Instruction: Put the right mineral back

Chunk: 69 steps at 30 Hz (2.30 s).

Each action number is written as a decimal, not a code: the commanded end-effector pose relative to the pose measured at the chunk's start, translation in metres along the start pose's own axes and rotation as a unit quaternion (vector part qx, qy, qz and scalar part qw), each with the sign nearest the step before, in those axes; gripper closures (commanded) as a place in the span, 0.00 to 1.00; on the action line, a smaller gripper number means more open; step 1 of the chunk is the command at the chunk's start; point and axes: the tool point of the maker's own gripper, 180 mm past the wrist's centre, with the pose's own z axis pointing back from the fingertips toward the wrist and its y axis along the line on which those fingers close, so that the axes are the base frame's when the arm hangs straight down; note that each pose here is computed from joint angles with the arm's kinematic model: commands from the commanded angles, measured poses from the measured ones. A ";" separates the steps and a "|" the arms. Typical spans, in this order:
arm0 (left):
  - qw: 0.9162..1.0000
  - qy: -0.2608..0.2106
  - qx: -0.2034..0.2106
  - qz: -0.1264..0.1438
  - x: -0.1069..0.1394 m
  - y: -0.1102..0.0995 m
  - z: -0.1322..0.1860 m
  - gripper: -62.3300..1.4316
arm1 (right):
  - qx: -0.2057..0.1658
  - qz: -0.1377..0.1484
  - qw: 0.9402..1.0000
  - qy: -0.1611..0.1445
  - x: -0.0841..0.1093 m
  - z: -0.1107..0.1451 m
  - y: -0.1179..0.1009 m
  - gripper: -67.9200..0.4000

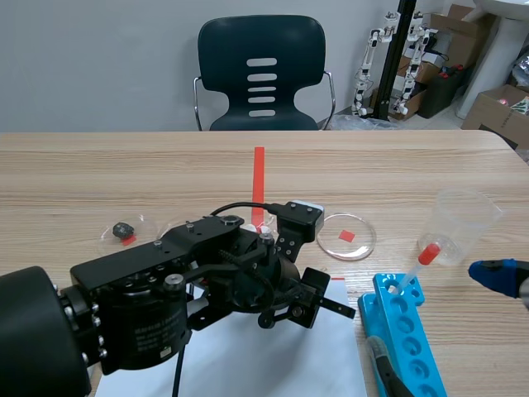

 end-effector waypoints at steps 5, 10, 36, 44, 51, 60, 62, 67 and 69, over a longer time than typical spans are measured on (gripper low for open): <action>1.000 -0.004 -0.002 -0.001 0.010 -0.005 0.001 0.75 | -0.001 0.000 1.000 -0.009 0.003 0.001 -0.001 0.00; 1.000 -0.006 0.000 -0.004 0.011 -0.004 0.001 0.72 | -0.001 0.000 1.000 -0.009 0.003 0.001 -0.001 0.00; 0.999 -0.044 0.013 -0.021 0.021 0.005 0.006 0.45 | -0.001 0.000 1.000 -0.009 0.003 0.001 -0.001 0.00; 0.992 -0.122 -0.002 -0.022 0.037 -0.002 0.030 0.34 | -0.001 0.000 1.000 -0.009 0.003 0.001 -0.001 0.00; 0.987 -0.157 0.012 -0.009 0.039 0.005 0.038 0.00 | -0.001 0.000 1.000 -0.009 0.003 0.001 -0.001 0.00; 0.985 -0.172 0.013 -0.010 0.043 0.006 0.040 0.00 | -0.001 0.000 1.000 -0.009 0.003 0.001 -0.001 0.00; 0.985 -0.171 0.013 -0.010 0.042 0.006 0.040 0.00 | -0.001 0.000 1.000 -0.009 0.003 0.001 -0.001 0.00; 0.985 -0.170 0.013 -0.010 0.042 0.006 0.039 0.00 | -0.001 0.000 1.000 -0.009 0.003 0.001 -0.001 0.00; 0.985 -0.170 0.013 -0.010 0.042 0.006 0.039 0.00 | -0.001 0.000 1.000 -0.009 0.003 0.001 -0.001 0.00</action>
